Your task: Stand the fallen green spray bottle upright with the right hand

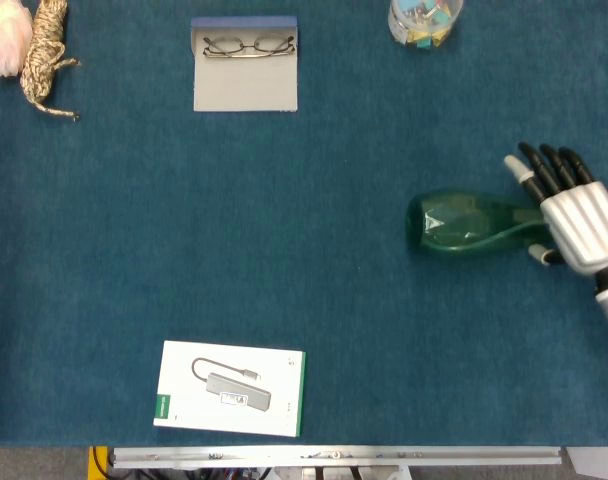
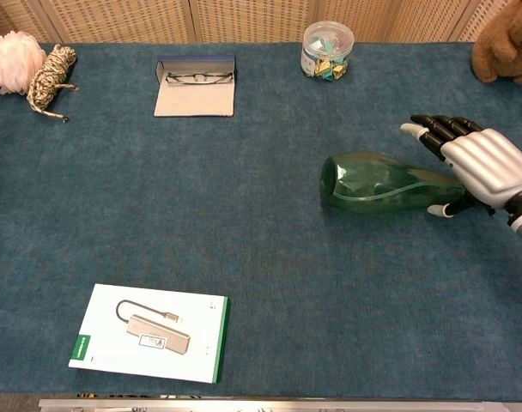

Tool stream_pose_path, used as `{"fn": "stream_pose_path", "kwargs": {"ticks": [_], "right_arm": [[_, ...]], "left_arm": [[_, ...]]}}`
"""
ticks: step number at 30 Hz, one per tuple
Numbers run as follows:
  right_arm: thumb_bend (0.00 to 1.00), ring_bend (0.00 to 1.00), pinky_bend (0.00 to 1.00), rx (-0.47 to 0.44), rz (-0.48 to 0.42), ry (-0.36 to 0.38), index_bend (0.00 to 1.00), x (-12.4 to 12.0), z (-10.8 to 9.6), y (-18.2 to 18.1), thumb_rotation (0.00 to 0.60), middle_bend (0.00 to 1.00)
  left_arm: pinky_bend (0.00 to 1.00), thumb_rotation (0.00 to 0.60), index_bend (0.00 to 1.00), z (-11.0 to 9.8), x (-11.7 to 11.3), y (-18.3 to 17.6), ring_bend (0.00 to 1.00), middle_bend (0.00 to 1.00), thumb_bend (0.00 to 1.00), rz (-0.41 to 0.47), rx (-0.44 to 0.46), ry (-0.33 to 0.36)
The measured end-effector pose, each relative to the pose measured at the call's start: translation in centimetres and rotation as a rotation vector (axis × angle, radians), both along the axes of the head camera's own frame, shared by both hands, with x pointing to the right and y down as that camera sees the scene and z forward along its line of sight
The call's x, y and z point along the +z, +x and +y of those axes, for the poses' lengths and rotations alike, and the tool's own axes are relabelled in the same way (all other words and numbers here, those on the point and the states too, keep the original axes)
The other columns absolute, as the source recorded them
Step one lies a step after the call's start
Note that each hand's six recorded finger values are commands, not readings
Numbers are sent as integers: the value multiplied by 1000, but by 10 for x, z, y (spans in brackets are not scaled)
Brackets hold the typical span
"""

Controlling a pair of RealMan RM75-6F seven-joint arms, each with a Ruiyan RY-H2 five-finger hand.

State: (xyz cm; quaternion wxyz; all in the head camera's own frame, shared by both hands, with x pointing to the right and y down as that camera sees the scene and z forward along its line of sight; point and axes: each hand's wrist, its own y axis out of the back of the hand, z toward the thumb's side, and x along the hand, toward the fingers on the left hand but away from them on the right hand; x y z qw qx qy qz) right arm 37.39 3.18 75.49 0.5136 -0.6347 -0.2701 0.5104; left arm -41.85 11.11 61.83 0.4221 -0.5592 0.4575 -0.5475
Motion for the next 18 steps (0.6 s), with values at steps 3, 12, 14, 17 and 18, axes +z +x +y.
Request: {"fn": "stream_pose_path", "kwargs": {"ticks": [3, 12, 14, 17, 18], "right_arm": [[0, 0, 108, 24, 20, 16, 0, 2, -12, 4, 600, 0], [0, 0, 108, 106, 66, 62, 0, 4, -51, 15, 600, 0], [0, 0, 108, 120, 72, 73, 0, 4, -57, 17, 600, 0], [0, 0, 108, 143, 84, 99, 0, 4, -65, 21, 600, 0], [0, 0, 108, 156, 84, 107, 0, 4, -68, 22, 600, 0]], "left_arm": [[292, 600, 525, 0, 0, 0, 231, 394, 0, 0, 0, 0], [292, 600, 525, 1, 0, -1, 232, 394, 0, 0, -2, -1], [292, 600, 525, 0, -1, -1, 232, 393, 0, 0, -4, 0], [292, 600, 525, 0, 0, -1, 232, 394, 0, -1, -5, -1], [292, 600, 525, 0, 0, -1, 232, 393, 0, -1, -5, -1]]}}
